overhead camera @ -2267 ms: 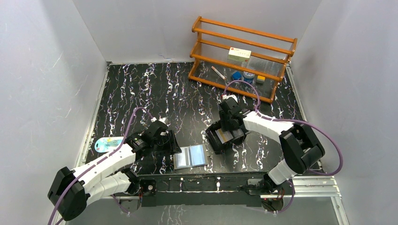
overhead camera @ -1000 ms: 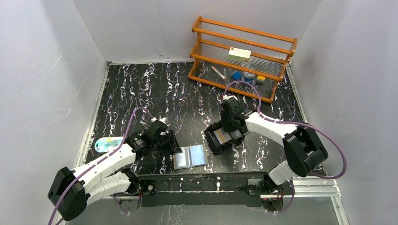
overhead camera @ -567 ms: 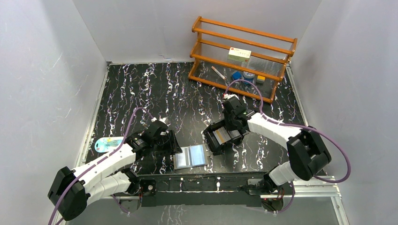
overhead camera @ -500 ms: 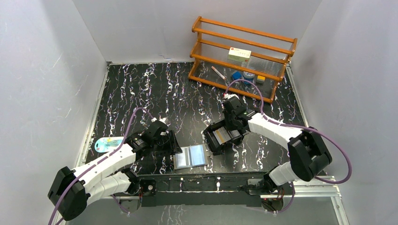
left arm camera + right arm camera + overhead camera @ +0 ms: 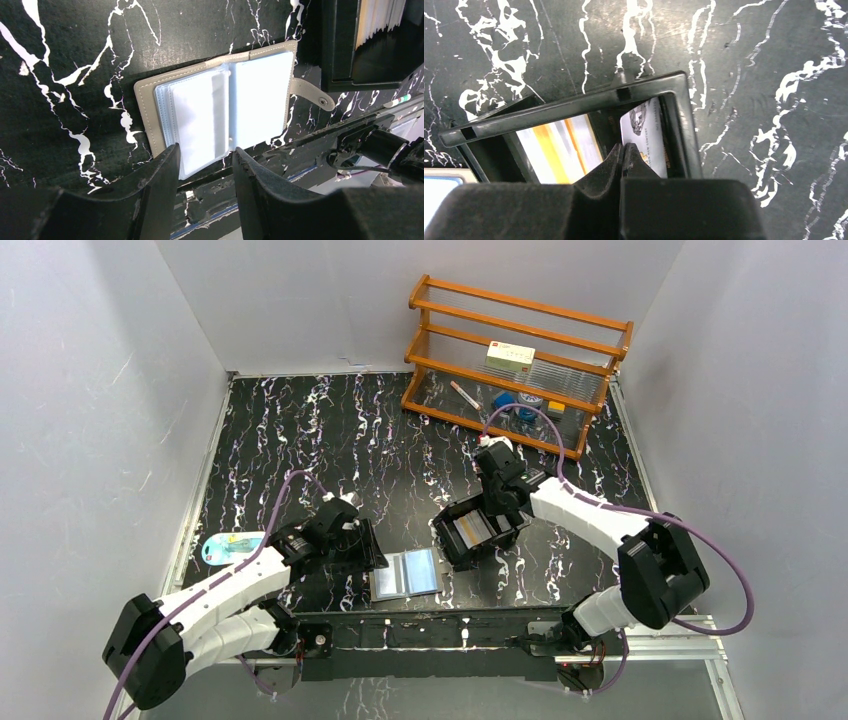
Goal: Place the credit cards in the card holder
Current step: Pick up the credit card from the storage box.
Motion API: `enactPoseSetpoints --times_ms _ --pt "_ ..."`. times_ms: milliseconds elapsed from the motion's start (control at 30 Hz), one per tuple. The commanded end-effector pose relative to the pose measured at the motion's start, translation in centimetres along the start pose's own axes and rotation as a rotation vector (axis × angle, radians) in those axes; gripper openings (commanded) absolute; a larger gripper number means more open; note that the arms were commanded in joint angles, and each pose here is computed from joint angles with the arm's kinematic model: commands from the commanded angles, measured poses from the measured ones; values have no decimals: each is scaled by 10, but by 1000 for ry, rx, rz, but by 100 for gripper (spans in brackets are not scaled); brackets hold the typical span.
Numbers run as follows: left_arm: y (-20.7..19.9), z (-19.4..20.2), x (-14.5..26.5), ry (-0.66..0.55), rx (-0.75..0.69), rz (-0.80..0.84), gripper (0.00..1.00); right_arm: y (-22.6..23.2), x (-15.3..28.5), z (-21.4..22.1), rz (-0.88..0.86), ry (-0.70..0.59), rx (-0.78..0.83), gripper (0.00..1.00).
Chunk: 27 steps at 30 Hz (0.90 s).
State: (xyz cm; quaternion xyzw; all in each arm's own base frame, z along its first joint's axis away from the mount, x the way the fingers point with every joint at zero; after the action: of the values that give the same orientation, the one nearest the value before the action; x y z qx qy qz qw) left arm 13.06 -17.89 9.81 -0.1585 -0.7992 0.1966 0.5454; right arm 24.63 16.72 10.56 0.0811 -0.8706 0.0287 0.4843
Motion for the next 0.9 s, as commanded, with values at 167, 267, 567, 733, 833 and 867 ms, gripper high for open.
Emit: enactPoseSetpoints --times_ms 167,267,567,733,833,867 --pt "13 5 -1 15 5 -63 41 -14 42 -29 84 -88 -2 0" --pt "16 6 -1 26 13 -87 41 -14 52 -35 71 -113 -9 0" --pt "15 7 1 46 27 -77 42 -3 87 -46 -46 -166 -72 0" --pt "14 8 4 57 41 -57 42 25 101 -46 -259 -167 -145 0" --pt "14 10 5 62 57 -42 42 46 106 -39 -432 -151 -229 0" --pt "15 11 5 65 62 -38 42 53 109 -36 -492 -146 -252 0"
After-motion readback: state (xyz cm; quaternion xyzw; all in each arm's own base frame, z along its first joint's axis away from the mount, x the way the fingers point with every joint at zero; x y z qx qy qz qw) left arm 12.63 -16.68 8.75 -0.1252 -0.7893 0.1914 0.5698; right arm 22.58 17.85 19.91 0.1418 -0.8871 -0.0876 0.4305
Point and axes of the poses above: each gripper's point midway between its finger pads, its own x axis back along the fingers, its own y axis along the line the jaws close on, z = x × y, the point moved 4 cm from there along x, back along the fingers, and after that the axes turned 4 degrees about -x, right-handed, at the moved point
